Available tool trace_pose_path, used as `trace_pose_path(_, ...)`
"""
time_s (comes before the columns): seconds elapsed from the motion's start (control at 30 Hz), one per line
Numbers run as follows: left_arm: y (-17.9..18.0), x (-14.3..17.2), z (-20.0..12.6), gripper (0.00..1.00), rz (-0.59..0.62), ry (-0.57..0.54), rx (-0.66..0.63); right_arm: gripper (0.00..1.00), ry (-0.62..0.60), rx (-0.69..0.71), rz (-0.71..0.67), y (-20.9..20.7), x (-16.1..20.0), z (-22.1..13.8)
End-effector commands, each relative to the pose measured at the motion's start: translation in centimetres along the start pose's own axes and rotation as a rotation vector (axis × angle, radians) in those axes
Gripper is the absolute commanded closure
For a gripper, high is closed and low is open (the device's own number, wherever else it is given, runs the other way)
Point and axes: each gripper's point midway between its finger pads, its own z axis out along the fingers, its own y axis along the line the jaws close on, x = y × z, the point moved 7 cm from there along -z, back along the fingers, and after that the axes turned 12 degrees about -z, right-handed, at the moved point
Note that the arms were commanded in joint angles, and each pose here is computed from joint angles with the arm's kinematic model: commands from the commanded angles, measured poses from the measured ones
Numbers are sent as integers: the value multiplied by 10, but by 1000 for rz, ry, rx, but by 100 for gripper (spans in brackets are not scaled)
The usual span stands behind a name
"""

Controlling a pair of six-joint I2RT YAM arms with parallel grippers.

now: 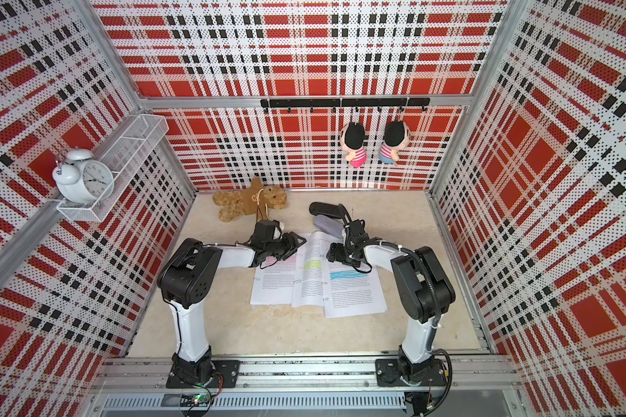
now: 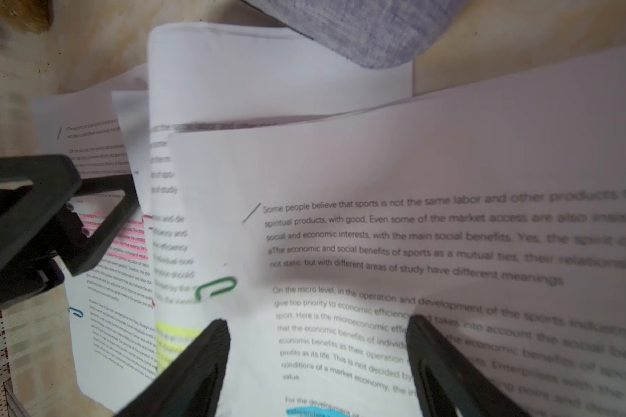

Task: Unclip the paperclips from the documents
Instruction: Pick up the document from the center of the board.

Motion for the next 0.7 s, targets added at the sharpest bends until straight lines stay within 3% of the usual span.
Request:
trace_pose_path(0.0, -33, 11, -9, 40, 31, 94, 157, 19, 113, 26, 48, -7, 33, 16)
trace_pose_path(0.13, -31, 13, -15, 42, 38, 105, 160, 19, 109, 28, 59, -7, 34, 15)
trace_pose_path(0.27, -28, 15, -27, 27, 26, 112, 180, 19, 110, 40, 65, -8, 36, 13)
trace_pose_path(0.67, -38, 35, -49, 19, 23, 198, 310, 16, 112, 53, 76, -7, 43, 9)
